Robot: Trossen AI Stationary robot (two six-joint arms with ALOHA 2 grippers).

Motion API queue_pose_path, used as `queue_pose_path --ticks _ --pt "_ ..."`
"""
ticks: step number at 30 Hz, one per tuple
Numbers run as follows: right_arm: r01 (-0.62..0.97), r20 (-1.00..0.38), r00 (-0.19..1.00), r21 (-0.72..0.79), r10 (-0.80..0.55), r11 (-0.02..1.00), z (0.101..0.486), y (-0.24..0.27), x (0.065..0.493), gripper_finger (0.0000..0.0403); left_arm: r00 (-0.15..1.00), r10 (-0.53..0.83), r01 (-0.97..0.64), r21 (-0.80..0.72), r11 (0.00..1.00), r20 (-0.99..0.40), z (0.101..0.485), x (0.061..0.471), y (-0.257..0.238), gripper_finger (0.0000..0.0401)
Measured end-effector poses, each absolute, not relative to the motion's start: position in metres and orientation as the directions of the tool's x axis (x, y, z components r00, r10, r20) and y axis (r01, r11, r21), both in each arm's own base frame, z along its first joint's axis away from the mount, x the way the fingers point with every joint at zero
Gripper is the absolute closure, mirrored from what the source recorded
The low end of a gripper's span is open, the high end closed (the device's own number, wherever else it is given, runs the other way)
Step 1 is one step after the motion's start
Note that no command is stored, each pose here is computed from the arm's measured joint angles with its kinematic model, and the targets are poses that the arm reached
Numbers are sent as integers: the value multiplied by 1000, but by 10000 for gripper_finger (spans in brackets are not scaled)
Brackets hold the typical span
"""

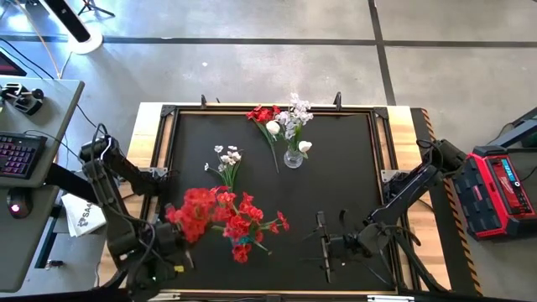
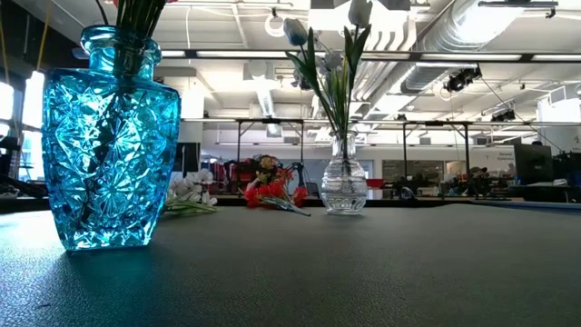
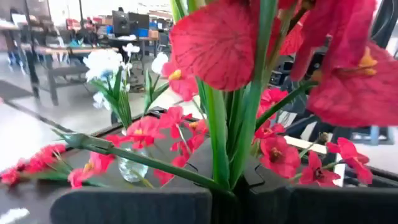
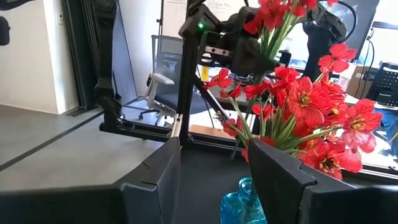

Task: Sort flowers into vase by color
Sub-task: Put the red flowers into the blue vase

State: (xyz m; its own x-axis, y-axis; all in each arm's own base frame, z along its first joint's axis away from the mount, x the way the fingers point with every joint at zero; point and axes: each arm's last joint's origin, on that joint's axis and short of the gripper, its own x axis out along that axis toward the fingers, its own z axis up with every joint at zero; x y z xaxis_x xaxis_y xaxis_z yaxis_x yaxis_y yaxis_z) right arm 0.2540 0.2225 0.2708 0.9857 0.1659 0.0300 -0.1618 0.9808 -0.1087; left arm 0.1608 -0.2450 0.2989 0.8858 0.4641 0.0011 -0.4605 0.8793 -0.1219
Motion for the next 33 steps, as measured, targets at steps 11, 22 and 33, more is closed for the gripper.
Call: queue_pose_path --ticks 11,22,33 --pt "-161 30 986 -85 164 983 271 222 255 242 949 99 -107 -11 994 -300 303 187 -260 401" --pt "-163 25 986 -84 166 983 270 222 255 242 985 -155 134 225 965 80 294 188 -243 401" --pt "-165 17 986 -89 167 982 269 222 254 242 962 -55 32 90 995 266 258 178 -178 401"
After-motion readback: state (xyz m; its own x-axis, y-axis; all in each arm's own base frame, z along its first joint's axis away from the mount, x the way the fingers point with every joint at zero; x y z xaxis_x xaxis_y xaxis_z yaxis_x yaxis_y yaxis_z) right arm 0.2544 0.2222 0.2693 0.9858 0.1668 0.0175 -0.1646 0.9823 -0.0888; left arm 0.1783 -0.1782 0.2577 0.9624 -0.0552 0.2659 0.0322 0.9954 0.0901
